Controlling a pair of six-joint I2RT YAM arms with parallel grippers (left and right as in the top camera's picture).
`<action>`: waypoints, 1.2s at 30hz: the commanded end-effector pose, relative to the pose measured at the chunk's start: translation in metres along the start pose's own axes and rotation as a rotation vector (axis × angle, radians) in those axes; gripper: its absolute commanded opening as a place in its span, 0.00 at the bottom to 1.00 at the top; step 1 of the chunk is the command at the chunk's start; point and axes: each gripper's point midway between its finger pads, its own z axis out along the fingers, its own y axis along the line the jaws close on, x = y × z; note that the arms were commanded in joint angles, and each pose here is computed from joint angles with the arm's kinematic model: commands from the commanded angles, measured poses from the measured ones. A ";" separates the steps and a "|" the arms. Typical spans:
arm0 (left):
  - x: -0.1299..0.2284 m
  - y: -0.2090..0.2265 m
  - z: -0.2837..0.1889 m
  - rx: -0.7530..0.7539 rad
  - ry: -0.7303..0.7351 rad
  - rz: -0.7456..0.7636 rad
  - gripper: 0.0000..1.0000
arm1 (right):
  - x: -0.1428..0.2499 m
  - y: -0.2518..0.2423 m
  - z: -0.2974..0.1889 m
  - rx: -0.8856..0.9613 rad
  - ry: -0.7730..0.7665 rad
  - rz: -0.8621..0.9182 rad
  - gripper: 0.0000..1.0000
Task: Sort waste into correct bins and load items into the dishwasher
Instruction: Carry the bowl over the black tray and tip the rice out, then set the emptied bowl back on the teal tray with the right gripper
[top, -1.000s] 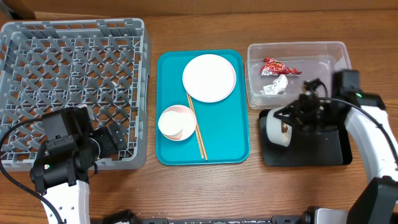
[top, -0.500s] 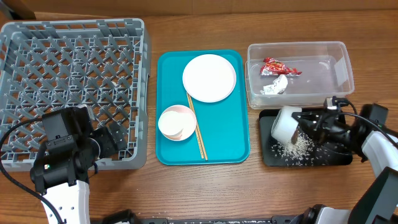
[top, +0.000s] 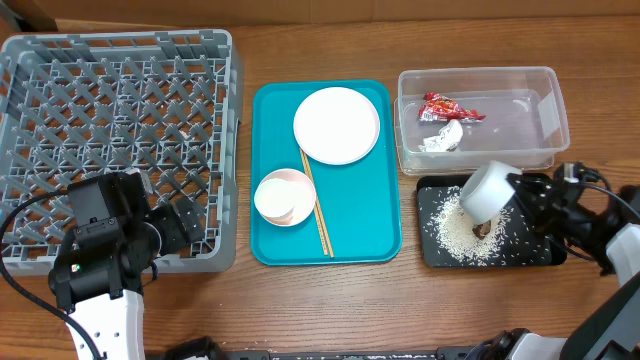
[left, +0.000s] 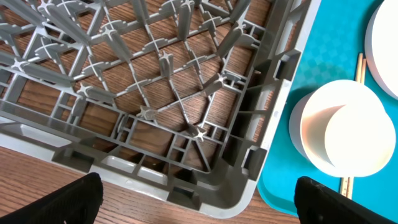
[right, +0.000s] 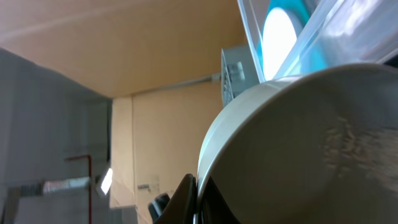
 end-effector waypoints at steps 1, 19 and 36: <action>-0.006 -0.002 -0.004 0.011 -0.016 0.012 1.00 | -0.012 0.009 -0.018 -0.049 -0.062 0.038 0.04; -0.006 -0.002 -0.004 0.011 -0.016 0.012 1.00 | 0.019 -0.029 0.035 0.193 0.098 0.007 0.04; -0.006 -0.002 -0.004 0.011 -0.016 0.012 1.00 | 0.071 0.022 0.130 0.770 0.376 -0.772 0.04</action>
